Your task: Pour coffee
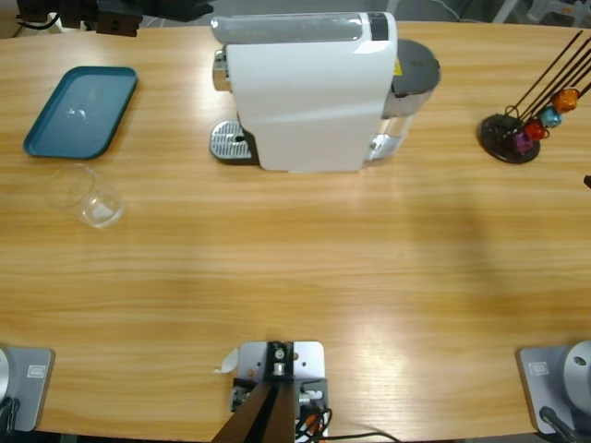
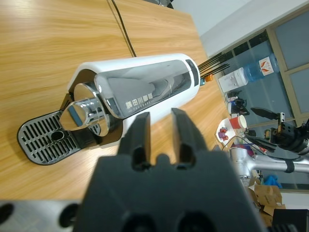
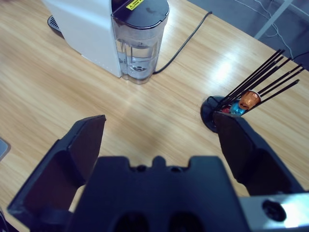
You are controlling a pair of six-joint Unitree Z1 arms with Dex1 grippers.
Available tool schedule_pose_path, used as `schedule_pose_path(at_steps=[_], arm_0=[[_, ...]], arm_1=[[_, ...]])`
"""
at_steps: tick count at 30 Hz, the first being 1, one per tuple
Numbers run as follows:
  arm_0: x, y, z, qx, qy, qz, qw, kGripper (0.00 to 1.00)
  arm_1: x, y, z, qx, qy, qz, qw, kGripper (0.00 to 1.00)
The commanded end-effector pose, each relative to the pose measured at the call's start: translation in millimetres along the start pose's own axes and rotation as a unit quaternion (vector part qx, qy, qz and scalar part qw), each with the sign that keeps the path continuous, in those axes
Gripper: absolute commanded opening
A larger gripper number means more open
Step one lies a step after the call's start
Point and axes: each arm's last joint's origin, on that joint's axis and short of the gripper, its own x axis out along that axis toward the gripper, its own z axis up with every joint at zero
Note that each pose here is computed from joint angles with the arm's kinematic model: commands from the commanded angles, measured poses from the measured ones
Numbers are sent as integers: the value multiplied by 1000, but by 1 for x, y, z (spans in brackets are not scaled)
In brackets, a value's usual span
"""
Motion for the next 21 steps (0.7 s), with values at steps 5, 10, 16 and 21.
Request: schedule_pose_path(at_steps=[5, 10, 16, 21], arm_0=[[27, 38, -13, -46, 39, 61, 996, 771], [29, 47, -14, -50, 42, 75, 995, 770], [35, 49, -13, -55, 42, 65, 995, 573], [43, 55, -13, -58, 47, 69, 995, 530]], arm_1=[[3, 2, -9, -8, 3, 11, 1000, 1000], [3, 2, -8, -8, 4, 11, 1000, 1000], [3, 2, -9, -8, 3, 11, 1000, 1000], [1, 1, -10, -7, 0, 12, 1000, 1000]])
